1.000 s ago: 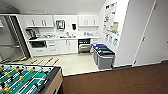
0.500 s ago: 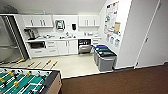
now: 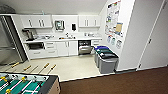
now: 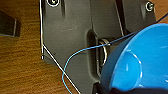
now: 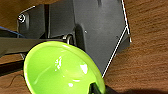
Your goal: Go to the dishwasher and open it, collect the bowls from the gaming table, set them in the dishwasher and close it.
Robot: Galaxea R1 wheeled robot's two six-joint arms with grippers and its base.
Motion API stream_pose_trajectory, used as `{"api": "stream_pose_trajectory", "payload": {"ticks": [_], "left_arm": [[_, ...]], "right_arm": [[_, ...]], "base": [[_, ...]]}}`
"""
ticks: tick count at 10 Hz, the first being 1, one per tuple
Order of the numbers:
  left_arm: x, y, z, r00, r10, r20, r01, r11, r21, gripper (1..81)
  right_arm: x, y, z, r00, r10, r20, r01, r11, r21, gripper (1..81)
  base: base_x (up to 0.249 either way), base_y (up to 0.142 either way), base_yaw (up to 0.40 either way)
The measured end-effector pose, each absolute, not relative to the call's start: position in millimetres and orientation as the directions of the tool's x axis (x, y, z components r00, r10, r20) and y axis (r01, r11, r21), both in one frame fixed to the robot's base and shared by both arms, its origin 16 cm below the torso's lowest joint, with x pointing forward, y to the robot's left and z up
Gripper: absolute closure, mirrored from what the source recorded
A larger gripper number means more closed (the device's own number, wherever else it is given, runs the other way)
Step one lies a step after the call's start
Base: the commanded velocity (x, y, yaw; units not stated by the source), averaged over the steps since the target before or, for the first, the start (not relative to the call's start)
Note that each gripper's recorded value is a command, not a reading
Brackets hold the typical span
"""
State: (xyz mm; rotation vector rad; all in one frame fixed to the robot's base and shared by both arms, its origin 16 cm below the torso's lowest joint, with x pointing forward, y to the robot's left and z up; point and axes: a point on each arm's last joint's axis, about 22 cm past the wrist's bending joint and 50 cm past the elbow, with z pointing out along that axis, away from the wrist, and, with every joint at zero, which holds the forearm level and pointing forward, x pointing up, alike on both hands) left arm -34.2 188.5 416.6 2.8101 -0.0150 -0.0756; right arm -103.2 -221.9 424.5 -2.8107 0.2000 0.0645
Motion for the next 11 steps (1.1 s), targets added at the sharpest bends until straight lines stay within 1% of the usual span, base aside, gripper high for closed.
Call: {"api": "stream_pose_trajectory", "payload": {"ticks": [8, 11], "left_arm": [[-33.7, 188.1, 416.6, 0.999, -0.019, -0.050, -0.002, -0.946, 0.325, 81.1], [-36.6, 187.2, 416.7, 0.998, -0.020, -0.053, -0.002, -0.945, 0.326, 81.1]], "right_arm": [[-102.5, -222.0, 424.5, 0.990, -0.129, -0.065, -0.143, -0.939, -0.314, 81.1], [-108.2, -221.8, 424.6, 0.989, -0.128, -0.072, -0.144, -0.939, -0.313, 81.1]], "base": [[0.228, 0.000, 0.000], [0.256, 0.000, 0.000]]}}
